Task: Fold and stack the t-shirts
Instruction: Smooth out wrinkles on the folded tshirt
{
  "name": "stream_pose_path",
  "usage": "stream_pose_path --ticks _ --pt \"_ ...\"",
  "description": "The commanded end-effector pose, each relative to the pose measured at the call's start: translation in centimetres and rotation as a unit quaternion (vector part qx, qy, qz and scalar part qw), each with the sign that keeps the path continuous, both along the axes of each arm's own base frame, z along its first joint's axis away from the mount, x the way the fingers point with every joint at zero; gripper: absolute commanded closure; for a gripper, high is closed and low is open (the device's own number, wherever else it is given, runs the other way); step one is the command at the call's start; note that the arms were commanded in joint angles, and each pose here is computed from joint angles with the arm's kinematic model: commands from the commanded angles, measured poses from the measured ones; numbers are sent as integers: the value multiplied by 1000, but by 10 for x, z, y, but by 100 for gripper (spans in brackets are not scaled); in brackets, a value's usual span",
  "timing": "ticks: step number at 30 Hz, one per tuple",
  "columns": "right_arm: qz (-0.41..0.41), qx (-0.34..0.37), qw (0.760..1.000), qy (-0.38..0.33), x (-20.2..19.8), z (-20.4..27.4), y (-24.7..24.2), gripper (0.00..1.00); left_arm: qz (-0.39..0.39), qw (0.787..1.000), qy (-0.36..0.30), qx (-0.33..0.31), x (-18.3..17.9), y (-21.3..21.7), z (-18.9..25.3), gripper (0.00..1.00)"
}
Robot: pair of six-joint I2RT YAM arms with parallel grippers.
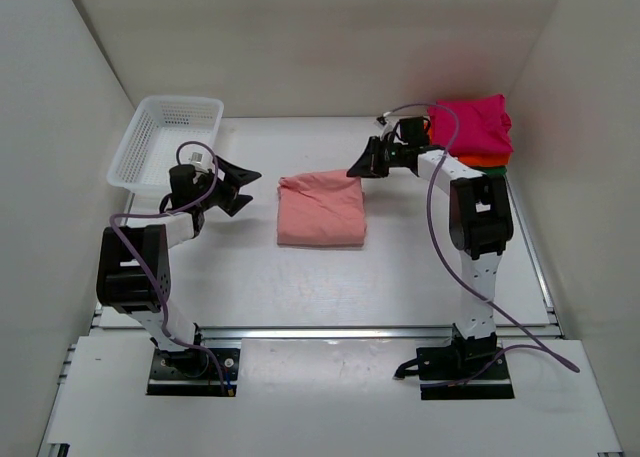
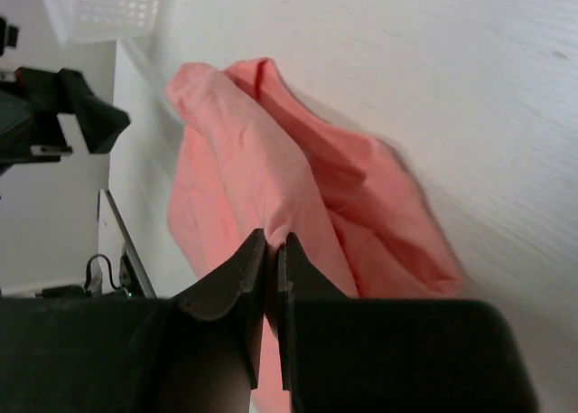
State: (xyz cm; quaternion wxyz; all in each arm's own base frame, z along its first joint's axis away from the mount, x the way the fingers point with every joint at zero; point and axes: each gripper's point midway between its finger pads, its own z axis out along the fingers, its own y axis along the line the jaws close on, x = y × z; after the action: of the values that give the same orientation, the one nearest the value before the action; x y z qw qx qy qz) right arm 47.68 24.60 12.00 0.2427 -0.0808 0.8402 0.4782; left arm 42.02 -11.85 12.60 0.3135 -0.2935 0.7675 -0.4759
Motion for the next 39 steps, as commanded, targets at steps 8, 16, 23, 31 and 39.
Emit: stream_pose_path --ticks 8,16,23,31,39 --pt "-30 -36 999 -25 52 -28 -6 100 -49 997 -57 0 17 -33 31 1" --pt "-177 -211 961 2 85 -42 -72 55 -99 988 -118 24 51 -77 70 1" --pt "-121 -91 985 -79 51 46 -41 81 -103 984 -114 -93 59 -109 63 1" --pt "16 85 996 -20 -58 44 41 100 -104 981 -55 -154 61 -136 23 2" --pt "22 122 989 84 -103 -9 46 100 -42 989 -8 -141 94 -120 -19 2"
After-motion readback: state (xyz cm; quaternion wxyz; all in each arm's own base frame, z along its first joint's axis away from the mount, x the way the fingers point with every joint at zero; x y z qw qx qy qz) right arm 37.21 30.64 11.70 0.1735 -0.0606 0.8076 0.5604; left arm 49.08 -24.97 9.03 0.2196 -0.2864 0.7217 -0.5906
